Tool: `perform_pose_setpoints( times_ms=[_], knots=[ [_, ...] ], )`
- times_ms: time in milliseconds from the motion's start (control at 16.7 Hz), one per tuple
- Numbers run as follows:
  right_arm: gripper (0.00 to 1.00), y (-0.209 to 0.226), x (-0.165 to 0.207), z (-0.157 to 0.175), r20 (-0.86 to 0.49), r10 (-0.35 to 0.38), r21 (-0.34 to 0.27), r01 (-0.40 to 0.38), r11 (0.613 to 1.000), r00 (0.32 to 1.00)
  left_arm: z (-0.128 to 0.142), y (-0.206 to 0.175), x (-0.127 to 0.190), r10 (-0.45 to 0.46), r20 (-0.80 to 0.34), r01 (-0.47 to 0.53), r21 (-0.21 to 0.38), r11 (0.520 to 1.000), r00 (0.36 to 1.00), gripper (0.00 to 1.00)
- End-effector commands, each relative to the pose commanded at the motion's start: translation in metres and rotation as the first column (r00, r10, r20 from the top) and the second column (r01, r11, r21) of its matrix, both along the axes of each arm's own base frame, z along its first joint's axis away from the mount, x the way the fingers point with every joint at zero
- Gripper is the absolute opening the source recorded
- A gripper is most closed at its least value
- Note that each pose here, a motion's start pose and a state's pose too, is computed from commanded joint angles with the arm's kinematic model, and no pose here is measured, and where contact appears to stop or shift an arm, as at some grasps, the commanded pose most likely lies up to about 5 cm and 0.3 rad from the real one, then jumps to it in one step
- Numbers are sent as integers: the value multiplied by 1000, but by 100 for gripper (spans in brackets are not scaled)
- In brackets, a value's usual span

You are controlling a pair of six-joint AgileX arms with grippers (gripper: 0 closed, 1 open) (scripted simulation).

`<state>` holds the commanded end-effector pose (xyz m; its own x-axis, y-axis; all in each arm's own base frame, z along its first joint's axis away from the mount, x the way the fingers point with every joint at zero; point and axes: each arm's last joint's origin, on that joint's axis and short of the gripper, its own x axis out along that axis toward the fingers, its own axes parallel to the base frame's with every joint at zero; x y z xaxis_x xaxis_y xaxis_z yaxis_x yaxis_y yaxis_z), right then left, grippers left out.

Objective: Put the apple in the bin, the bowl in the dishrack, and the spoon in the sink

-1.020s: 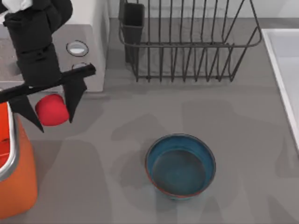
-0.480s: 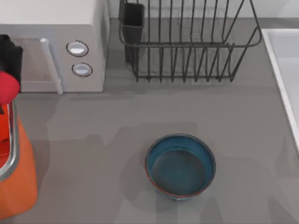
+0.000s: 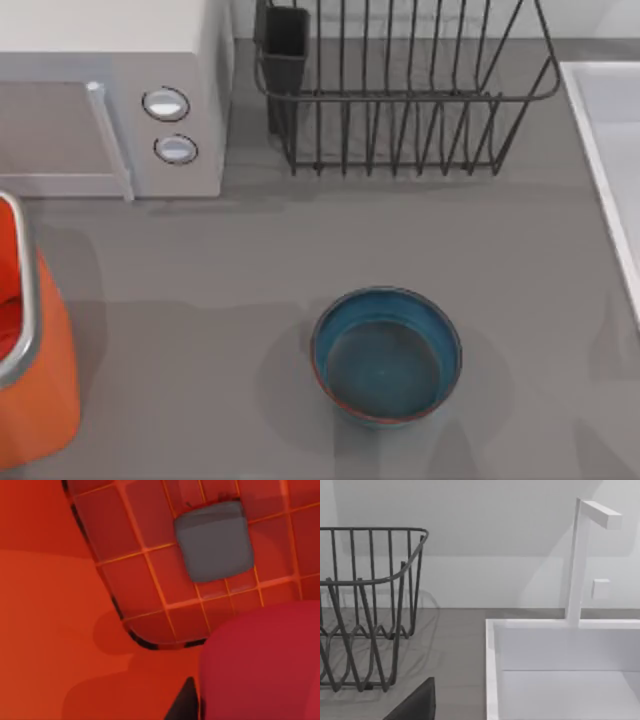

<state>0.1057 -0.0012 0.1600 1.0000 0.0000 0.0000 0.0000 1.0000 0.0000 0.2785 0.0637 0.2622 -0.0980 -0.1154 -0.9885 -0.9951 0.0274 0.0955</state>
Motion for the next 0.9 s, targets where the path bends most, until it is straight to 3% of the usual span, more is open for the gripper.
perform_pose_setpoints(
  times_ms=[240,720,900],
  knots=[
    [100,0,0,0,0,0,0,0,1000,1000,-1,-4,2,-10,15,11,-10,1000,1000,0],
    [100,0,0,0,0,0,0,0,1000,1000,-63,-7,-5,-1,-1,1,-2,1000,1000,0],
    [100,0,0,0,0,0,0,0,1000,1000,-69,-8,-7,0,0,0,0,1000,1000,0]
  ],
)
